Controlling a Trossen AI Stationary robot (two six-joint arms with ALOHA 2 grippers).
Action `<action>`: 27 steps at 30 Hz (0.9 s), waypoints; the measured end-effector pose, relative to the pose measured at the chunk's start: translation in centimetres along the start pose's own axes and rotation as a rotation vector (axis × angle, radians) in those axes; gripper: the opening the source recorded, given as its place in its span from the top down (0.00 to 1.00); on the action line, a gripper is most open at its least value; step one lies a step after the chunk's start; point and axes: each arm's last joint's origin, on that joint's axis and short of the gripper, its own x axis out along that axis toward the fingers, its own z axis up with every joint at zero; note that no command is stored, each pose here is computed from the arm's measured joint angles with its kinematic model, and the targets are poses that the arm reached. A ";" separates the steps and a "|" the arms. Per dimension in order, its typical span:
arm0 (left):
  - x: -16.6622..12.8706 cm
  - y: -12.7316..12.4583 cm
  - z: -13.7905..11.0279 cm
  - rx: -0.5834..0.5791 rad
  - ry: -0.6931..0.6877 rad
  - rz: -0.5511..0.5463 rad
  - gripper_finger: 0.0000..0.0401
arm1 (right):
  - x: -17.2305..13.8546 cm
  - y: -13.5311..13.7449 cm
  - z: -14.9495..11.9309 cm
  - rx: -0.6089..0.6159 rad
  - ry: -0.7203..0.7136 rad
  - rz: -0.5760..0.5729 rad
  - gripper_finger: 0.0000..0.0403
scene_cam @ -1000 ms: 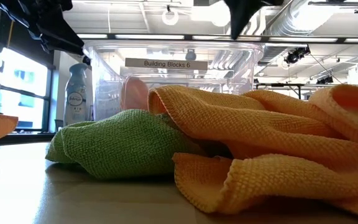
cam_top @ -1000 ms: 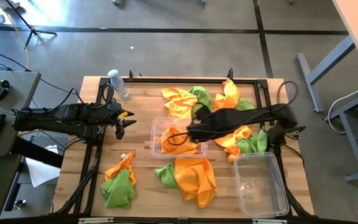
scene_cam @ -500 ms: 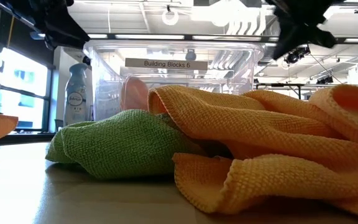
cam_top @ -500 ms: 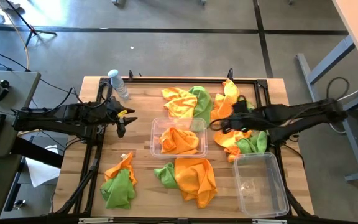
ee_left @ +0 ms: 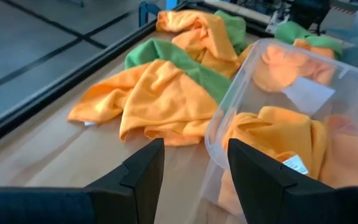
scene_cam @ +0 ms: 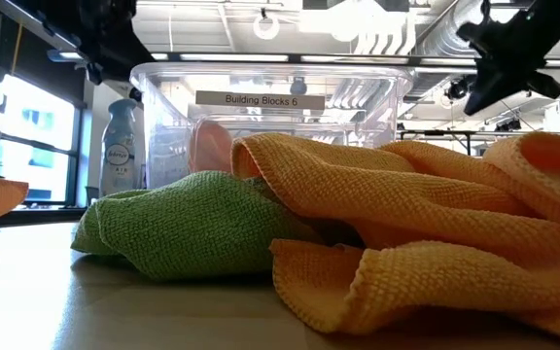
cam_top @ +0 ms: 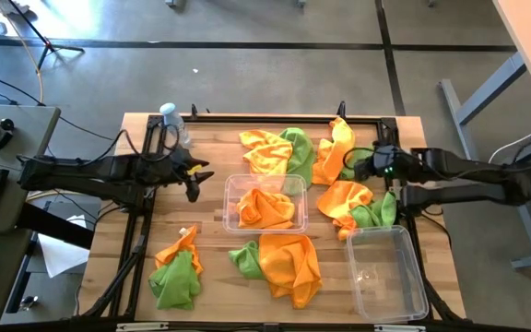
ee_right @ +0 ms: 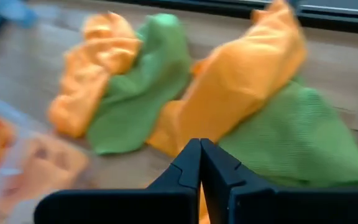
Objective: Sort microfiber towel by color & place in baskets
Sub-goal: Put the green towel into the bottom transparent bin
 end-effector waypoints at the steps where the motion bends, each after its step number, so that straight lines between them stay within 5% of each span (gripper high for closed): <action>1: 0.2 -0.1 -0.1 -0.008 0.009 0.004 0.58 | 0.2 -0.2 0.2 -0.008 0.015 -0.021 0.98; 19: 1.3 -0.5 -0.1 -0.052 0.015 0.030 0.58 | 7.7 -3.7 3.3 -0.058 0.360 -0.320 0.57; 27: 1.3 -0.5 -0.1 -0.051 0.016 0.035 0.58 | 11.2 -4.5 2.4 -0.102 0.462 -0.364 0.51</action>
